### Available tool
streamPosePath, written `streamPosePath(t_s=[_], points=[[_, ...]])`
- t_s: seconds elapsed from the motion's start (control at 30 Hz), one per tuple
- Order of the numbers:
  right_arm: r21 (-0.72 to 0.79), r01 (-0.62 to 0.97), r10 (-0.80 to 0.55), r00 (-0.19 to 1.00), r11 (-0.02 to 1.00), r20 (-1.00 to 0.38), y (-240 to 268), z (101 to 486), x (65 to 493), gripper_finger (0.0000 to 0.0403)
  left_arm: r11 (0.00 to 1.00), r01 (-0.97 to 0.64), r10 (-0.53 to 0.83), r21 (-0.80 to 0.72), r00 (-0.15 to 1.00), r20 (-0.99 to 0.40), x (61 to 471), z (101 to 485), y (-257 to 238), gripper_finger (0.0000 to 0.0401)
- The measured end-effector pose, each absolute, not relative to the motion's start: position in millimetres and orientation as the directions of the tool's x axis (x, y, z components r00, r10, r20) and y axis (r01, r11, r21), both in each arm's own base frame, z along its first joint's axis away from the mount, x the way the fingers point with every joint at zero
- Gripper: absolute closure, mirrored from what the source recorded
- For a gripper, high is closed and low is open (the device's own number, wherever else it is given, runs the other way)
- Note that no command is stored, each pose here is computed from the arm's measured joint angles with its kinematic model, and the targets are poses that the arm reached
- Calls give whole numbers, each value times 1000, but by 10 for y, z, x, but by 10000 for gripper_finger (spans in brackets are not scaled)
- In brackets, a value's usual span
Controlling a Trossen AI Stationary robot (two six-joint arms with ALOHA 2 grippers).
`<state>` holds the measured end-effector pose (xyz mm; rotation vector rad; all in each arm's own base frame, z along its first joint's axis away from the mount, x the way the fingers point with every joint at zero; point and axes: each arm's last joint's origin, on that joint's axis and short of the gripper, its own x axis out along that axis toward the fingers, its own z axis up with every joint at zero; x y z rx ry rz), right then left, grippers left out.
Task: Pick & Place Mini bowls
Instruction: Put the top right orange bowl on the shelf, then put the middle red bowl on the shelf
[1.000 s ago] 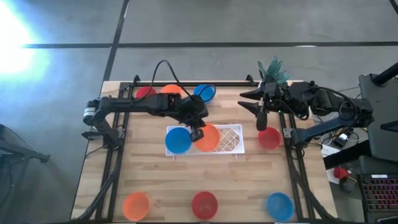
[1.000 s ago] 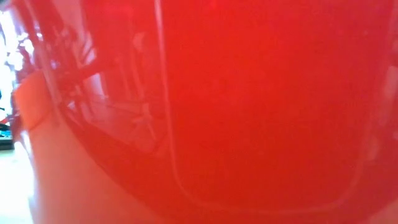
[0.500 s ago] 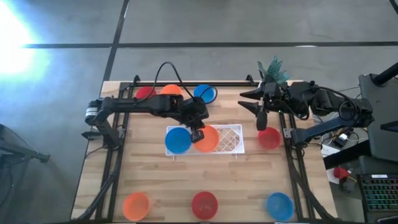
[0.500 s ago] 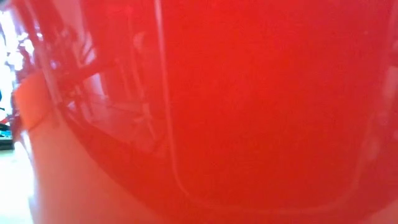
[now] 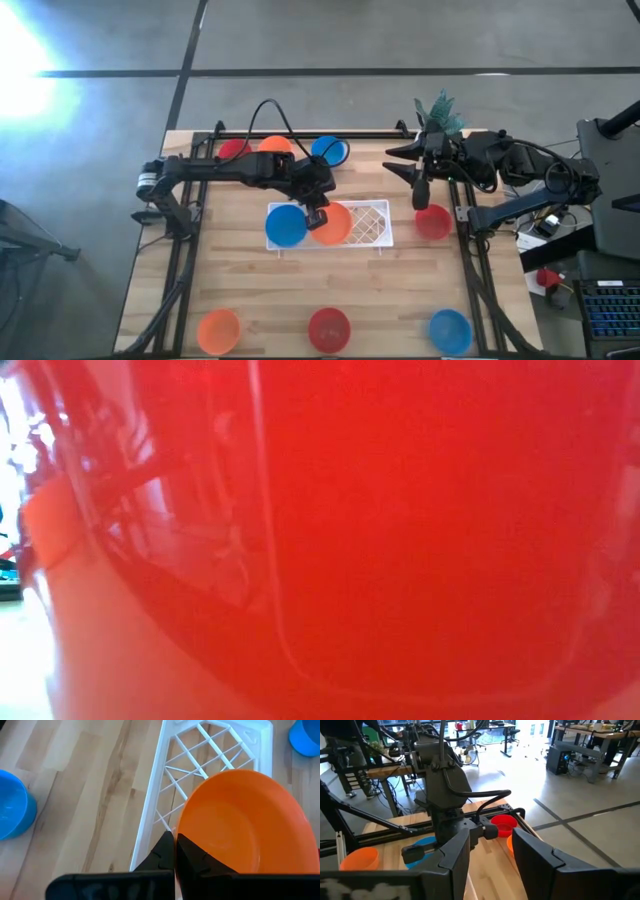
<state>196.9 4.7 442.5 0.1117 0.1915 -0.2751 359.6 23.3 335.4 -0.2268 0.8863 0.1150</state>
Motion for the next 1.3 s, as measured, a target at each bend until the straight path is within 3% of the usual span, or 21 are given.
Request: streamPosePath(t_s=[0.13,0.4,0.73,1.03,1.3], points=[[83,280,-259,944,956,-202,47,4425,1970,254,970,-182,-12,-162,629,-777,3596,3355,227,394],[83,280,-259,944,956,-202,47,4425,1970,258,970,-182,-12,-163,629,-777,3595,3356,228,343],[79,289,-260,930,954,-259,43,4377,1917,260,964,-192,-16,-183,646,-763,3542,3551,223,340],[180,386,-265,842,905,-471,32,4180,1752,275,979,-124,-8,-162,770,-638,3516,4092,72,345],[289,592,-203,626,753,-753,38,3905,1547,284,993,-75,16,-88,843,-537,3439,4467,-45,384]])
